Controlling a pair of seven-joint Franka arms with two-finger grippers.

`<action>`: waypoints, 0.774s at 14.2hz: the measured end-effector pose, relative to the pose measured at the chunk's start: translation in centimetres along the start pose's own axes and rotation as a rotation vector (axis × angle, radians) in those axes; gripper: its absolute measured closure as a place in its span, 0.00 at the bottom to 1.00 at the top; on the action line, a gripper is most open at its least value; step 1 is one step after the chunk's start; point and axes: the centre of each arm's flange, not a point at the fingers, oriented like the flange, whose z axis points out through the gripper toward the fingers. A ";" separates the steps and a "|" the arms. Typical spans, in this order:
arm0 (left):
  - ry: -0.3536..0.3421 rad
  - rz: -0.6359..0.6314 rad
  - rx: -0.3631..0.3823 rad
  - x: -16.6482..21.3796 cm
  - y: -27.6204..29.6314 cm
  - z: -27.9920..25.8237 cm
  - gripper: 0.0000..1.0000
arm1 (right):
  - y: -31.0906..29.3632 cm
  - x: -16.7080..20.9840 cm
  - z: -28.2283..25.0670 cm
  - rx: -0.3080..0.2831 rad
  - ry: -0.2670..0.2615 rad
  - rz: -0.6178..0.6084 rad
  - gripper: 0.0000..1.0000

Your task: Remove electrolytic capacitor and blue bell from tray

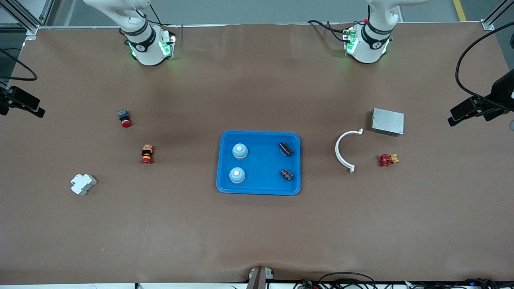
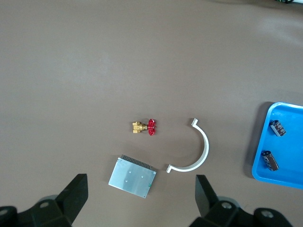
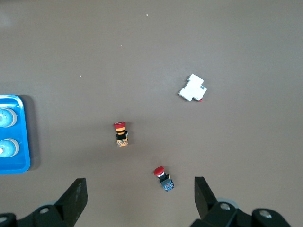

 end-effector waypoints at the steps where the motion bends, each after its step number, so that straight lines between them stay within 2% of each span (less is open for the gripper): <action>1: 0.000 0.000 0.000 0.0 0.0 0.0 0.00 | 0.1 0.0 0.0 0.000 0.001 0.001 0.00; 11: -0.002 0.000 0.000 0.0 0.0 0.1 0.00 | 0.6 0.0 -0.1 0.012 0.006 0.014 0.00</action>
